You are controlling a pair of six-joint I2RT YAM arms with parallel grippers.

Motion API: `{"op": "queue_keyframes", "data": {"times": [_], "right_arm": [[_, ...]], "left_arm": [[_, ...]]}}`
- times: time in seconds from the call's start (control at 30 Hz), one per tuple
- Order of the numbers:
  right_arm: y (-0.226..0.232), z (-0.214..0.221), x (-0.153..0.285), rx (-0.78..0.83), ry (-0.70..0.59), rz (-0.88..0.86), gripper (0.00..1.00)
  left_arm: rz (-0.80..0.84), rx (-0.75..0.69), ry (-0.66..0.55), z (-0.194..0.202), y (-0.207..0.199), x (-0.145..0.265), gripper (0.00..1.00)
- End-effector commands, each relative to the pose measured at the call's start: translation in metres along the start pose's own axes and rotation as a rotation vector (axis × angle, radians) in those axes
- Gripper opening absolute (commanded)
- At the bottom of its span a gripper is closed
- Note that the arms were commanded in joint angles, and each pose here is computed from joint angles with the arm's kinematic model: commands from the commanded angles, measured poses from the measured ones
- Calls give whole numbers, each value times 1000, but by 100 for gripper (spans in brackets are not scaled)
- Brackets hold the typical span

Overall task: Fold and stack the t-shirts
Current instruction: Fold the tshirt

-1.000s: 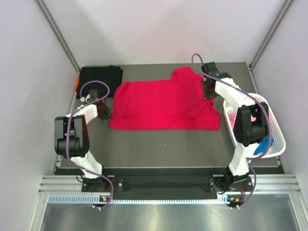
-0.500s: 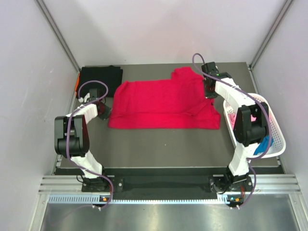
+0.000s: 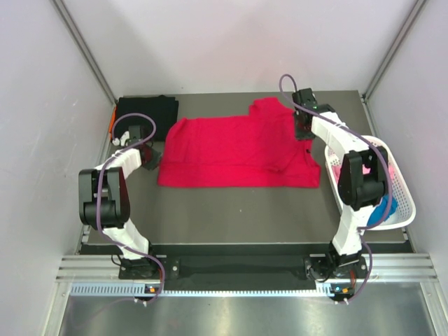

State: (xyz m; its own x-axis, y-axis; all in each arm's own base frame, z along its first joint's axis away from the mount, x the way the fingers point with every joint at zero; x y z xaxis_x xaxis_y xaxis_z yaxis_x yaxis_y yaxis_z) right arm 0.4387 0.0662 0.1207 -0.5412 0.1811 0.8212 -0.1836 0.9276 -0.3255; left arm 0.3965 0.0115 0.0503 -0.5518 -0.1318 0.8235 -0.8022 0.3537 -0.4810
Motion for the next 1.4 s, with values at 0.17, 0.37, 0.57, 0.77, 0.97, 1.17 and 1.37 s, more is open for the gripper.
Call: {"op": "queue_keyframes", "data": {"times": [0.17,0.37,0.57,0.77,0.97,1.17,1.37], "right_arm": [[55,-17,50,-306,-132,-326,36],[97,10,52,-569,-135,-463,44],[113,27,39,-741,-60,-488,46],[116,37,28,-833,-18,-442,47],[120,42,19,-868,27,-422,47],[118,54,14,-892,77,-366,46],[119,53,9,-912,84,-361,44]], "left_arm": [[131,-117,-143,-35,-24,67,27],[271,-208,9,2,-15,88,36],[312,-233,74,22,-1,94,40],[301,-237,86,24,1,91,40],[293,-238,98,26,2,88,39],[271,-225,89,24,4,87,39],[275,-222,82,22,2,87,38]]}}
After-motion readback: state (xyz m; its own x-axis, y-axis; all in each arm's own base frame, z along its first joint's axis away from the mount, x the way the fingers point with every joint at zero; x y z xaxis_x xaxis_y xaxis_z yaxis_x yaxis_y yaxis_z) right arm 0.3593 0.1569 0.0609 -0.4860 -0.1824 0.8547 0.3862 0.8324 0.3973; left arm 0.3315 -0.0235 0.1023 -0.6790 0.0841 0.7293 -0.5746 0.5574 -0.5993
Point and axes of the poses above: each gripper's point midway between its finger pads, its own x axis back along the fingers, its own y axis along the line the jaws close on, z = x × y, the point moved 1 cm from there along x, back along the fingers, and after that the axes turned 15 degrees about x, right-handed, at the moved point
